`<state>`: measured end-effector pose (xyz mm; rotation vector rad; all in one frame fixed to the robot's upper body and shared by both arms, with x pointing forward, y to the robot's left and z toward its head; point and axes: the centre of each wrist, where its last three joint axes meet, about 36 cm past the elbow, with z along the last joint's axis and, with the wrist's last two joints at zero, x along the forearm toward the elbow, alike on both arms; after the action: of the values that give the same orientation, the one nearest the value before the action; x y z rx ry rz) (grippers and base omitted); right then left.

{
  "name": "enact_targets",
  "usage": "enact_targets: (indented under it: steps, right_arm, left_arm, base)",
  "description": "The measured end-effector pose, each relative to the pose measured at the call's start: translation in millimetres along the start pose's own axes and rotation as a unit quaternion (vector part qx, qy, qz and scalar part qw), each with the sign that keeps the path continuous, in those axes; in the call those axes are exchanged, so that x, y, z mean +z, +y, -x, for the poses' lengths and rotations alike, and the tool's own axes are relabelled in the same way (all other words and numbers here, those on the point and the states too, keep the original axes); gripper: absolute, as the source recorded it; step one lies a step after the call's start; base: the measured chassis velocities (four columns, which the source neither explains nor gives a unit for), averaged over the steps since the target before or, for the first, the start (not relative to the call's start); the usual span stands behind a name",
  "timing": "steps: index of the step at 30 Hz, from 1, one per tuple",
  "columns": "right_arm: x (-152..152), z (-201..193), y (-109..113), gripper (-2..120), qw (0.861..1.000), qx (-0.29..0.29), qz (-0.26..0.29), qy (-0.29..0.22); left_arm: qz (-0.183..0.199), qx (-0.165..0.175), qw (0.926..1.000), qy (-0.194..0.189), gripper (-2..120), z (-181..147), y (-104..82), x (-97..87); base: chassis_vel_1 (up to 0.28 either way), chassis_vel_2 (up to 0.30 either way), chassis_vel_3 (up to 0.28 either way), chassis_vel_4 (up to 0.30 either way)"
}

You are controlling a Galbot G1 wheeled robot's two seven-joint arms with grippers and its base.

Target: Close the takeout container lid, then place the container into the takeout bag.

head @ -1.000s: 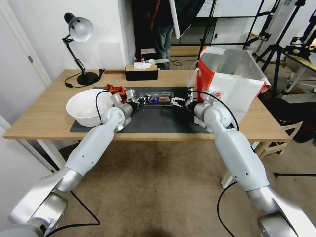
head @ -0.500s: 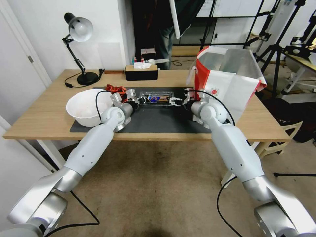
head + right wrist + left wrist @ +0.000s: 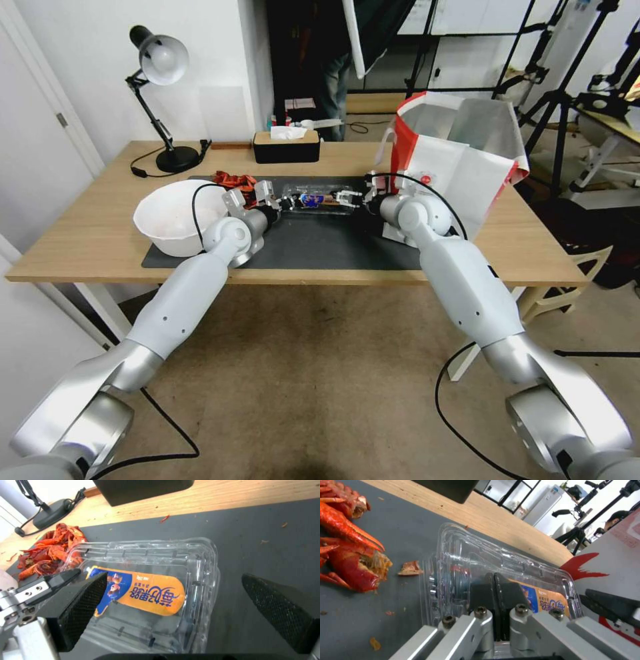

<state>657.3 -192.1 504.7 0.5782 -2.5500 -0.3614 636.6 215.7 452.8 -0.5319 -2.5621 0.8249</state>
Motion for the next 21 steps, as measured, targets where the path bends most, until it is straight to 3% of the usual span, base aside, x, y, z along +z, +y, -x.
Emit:
enact_targets:
  steps: [21]
  right_arm:
    - [5.3, 17.4, 6.3, 100, 0.999, -0.004, 0.022, 0.038]
  left_arm:
    - [0.0, 0.0, 1.0, 0.001, 0, -2.0, 0.2, -0.7]
  base:
    - [0.0, 0.0, 0.0, 0.0]
